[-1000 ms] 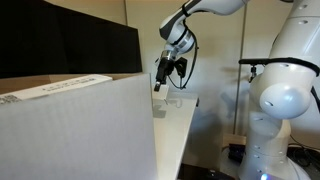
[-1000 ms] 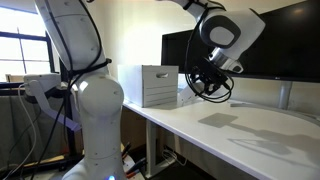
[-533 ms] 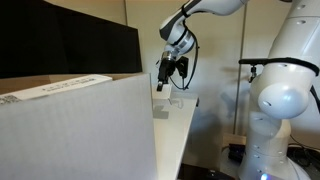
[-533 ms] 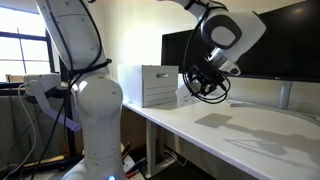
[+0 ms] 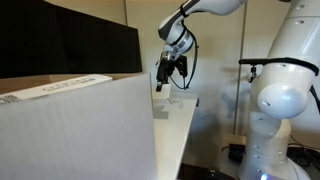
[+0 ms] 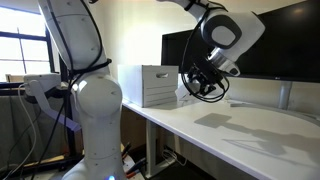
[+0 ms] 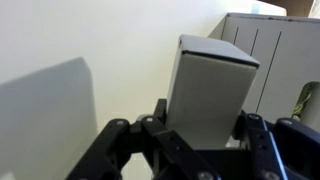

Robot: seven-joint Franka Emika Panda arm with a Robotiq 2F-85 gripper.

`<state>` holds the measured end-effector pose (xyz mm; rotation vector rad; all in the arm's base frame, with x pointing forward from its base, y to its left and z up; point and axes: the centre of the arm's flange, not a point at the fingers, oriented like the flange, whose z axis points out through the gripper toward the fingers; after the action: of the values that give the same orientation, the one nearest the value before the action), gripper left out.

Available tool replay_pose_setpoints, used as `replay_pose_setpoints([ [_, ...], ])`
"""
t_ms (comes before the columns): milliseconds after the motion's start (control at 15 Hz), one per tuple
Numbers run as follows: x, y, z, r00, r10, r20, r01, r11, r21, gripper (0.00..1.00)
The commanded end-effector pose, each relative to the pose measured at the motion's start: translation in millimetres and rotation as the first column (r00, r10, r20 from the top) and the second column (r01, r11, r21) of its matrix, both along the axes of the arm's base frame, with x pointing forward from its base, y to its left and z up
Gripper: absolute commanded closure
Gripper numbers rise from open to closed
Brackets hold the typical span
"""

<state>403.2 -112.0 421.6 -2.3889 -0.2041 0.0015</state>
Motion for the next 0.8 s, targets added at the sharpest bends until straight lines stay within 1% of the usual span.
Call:
replay_pose_setpoints([
  [0,1,-3,-1,0.999,0.025,-0.025,-0.029,0.984,-0.174,0.67],
  [133,2,-8,-6,0.998,0.065,-0.017,-0.067,0.955,-0.288,0.67],
  [333,7,-11,-9,0.995,0.1,-0.001,-0.09,0.887,-0.453,0.67],
  [533,11,-13,-10,0.992,0.127,0.007,-0.097,0.795,-0.599,0.67],
  [733,14,-15,-12,0.989,0.146,0.01,-0.094,0.685,-0.723,0.67],
])
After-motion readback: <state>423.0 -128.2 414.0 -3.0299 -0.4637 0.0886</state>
